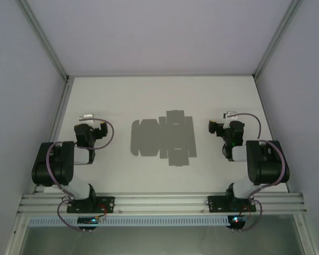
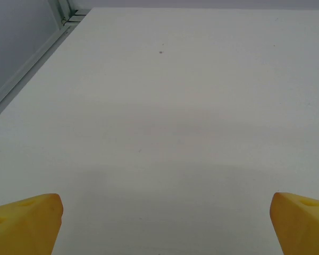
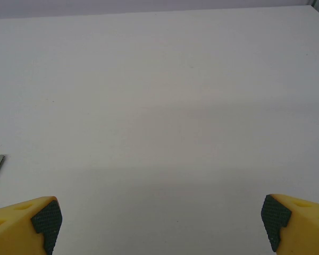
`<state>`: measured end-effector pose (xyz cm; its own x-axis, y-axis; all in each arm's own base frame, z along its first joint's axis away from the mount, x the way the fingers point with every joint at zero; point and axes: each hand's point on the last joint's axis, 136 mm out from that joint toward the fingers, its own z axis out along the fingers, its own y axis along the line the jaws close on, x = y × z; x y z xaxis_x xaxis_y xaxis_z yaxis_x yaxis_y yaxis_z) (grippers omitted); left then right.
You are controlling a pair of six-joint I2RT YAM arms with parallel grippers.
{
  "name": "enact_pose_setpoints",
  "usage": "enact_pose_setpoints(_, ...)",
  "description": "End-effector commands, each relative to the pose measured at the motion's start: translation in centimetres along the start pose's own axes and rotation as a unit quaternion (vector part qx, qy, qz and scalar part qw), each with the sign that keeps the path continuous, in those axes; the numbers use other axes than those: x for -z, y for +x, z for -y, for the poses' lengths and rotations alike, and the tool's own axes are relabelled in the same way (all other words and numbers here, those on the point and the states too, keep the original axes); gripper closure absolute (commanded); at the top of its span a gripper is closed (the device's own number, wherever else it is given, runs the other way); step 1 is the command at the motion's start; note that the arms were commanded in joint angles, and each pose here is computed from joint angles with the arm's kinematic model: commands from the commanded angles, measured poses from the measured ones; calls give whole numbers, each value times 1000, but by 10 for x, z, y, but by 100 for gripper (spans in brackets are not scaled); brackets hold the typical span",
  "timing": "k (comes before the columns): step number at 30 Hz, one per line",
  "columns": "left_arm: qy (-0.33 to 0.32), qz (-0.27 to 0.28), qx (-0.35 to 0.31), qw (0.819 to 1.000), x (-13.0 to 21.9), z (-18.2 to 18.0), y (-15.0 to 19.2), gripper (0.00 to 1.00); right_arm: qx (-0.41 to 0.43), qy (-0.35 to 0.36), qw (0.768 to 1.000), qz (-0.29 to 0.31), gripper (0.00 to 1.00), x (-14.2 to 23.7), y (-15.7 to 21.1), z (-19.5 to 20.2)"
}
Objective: Assemble paper box
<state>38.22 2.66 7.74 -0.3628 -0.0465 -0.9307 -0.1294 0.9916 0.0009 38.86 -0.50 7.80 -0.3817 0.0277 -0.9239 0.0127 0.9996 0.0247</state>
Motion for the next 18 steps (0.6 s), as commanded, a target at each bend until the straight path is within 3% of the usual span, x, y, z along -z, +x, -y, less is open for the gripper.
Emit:
enact_pose_setpoints(1, 8, 31, 1, 999, -1, 4, -21, 1, -5, 1, 1000, 5, 1, -2, -6, 0)
enact_pose_setpoints(18, 8, 31, 0, 999, -2, 4, -22, 1, -6, -10, 1000, 1, 1, -2, -4, -3)
